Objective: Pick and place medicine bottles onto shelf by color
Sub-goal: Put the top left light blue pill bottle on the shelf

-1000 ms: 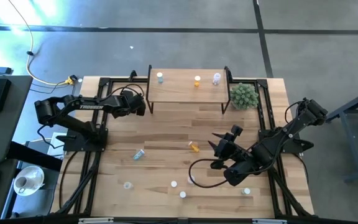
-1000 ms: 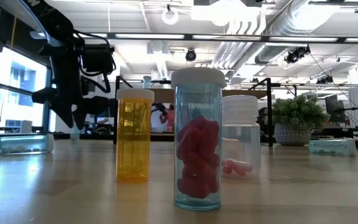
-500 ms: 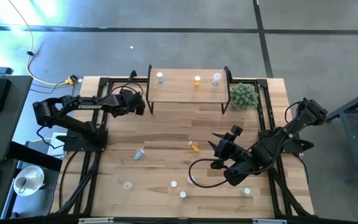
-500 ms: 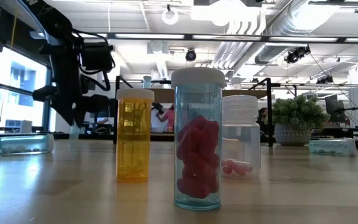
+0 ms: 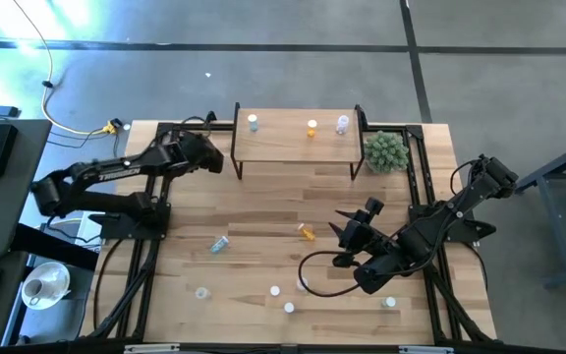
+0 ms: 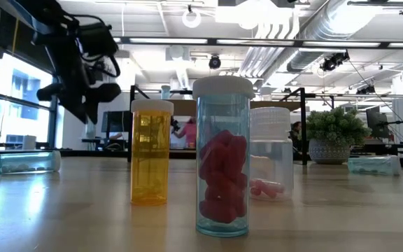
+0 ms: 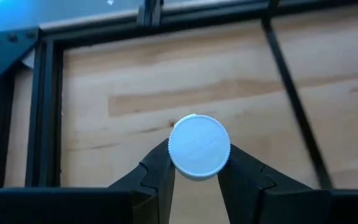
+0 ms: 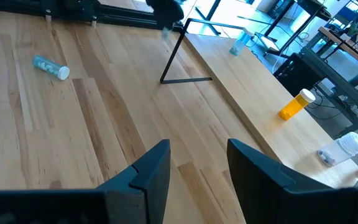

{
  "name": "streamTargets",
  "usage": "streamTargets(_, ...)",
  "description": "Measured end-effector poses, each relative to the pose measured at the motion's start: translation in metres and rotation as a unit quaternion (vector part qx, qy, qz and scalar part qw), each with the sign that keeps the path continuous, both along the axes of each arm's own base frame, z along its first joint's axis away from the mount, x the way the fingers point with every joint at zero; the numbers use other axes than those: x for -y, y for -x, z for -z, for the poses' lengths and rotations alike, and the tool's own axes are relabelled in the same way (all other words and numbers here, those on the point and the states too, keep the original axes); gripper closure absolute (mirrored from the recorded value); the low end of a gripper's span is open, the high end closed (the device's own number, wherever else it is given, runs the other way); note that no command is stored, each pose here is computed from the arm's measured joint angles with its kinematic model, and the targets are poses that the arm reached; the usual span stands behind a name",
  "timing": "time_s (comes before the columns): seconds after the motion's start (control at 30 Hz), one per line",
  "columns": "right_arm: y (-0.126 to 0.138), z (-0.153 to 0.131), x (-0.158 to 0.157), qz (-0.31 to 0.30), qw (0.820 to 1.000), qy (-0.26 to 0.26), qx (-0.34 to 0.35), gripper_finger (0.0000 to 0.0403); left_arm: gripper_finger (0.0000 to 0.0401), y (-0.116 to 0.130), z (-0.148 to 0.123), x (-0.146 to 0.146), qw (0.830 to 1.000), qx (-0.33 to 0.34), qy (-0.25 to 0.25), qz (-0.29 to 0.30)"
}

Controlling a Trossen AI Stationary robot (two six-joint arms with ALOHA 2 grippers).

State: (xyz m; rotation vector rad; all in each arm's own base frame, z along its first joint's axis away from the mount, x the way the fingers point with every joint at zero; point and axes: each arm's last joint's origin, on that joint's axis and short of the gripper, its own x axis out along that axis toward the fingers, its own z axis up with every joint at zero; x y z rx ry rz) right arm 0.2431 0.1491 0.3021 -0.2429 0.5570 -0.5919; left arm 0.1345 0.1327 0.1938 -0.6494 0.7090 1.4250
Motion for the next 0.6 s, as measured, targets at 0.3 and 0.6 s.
streamTargets(0.3, 0.000, 0.000, 0.000, 0.000, 1.000, 0.000, 0.000, 0.0252, 0.0304, 0.014, -0.027, 0.010, 0.996, 0.086, -0.032, 0.013)
streamTargets(0.6, 0.000, 0.000, 0.000, 0.000, 1.000, -0.002, 0.003, 0.0252, 0.0304, 0.019, -0.043, 0.017, 0.987, 0.143, -0.054, 0.045)
